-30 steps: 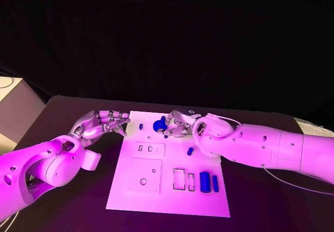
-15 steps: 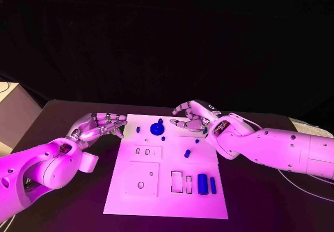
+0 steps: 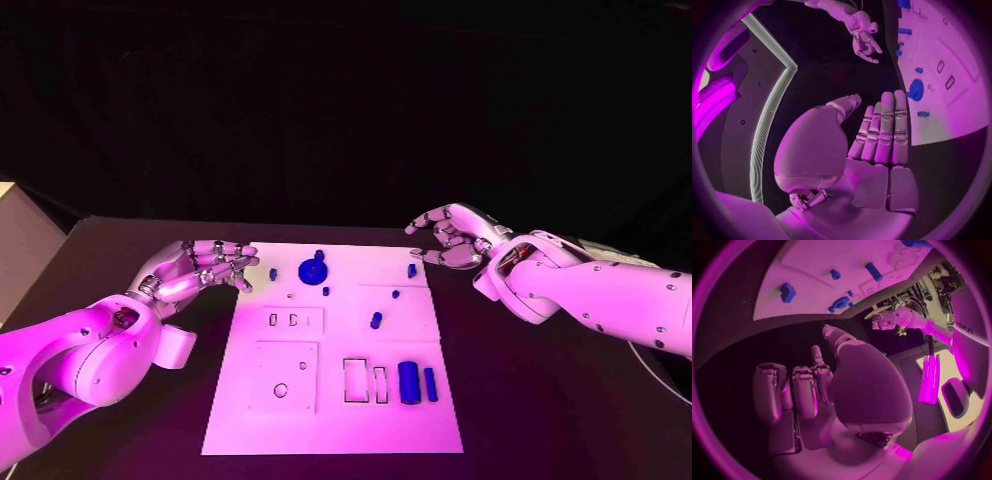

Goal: Assemble the parts on the task board

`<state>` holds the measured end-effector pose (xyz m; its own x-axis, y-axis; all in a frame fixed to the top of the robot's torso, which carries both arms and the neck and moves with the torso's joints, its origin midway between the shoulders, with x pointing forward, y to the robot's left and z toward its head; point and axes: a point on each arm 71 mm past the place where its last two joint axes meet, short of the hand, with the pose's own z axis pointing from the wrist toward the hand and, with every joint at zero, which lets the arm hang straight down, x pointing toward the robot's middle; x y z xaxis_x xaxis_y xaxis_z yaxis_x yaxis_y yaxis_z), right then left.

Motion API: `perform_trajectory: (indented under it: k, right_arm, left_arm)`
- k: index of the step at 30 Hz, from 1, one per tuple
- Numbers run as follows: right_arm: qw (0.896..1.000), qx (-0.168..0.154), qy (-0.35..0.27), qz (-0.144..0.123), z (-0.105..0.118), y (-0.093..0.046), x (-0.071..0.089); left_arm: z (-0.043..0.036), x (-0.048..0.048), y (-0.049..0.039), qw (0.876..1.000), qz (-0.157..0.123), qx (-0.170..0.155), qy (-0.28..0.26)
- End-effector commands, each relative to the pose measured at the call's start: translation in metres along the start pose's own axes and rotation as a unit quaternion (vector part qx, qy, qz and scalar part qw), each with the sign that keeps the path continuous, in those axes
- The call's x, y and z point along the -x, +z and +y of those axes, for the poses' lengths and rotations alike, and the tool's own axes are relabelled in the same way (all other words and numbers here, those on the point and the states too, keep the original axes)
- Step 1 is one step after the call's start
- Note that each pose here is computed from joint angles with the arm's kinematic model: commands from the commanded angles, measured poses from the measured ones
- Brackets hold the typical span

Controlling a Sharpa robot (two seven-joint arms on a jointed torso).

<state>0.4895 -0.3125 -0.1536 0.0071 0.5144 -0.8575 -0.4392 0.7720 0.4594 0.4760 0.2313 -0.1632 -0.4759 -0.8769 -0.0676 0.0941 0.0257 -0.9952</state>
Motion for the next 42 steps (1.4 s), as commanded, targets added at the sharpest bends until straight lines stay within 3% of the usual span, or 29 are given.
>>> perform_trajectory:
  k: [1,9,17,27,42]
  right_arm:
    - [0.999,-0.007,0.008,0.044,-0.012,-0.004,-0.002]
    - [0.994,-0.071,-0.011,0.078,-0.043,-0.010,-0.011]
    - [0.991,-0.093,-0.015,0.097,-0.049,-0.006,-0.027]
    - [0.991,-0.085,-0.009,0.102,-0.042,0.000,-0.040]
    - [0.992,-0.077,0.004,0.104,-0.034,0.006,-0.048]
  left_arm:
    - [-0.0036,-0.0067,0.0006,0.999,0.027,-0.021,-0.001]
    - [-0.0046,-0.0089,0.0005,0.999,0.029,-0.026,-0.001]
    - [-0.0046,-0.0100,0.0006,0.999,0.029,-0.027,-0.001]
    - [-0.0043,-0.0091,0.0004,0.999,0.028,-0.027,-0.001]
    - [-0.0037,-0.0085,0.0004,0.999,0.026,-0.024,-0.001]
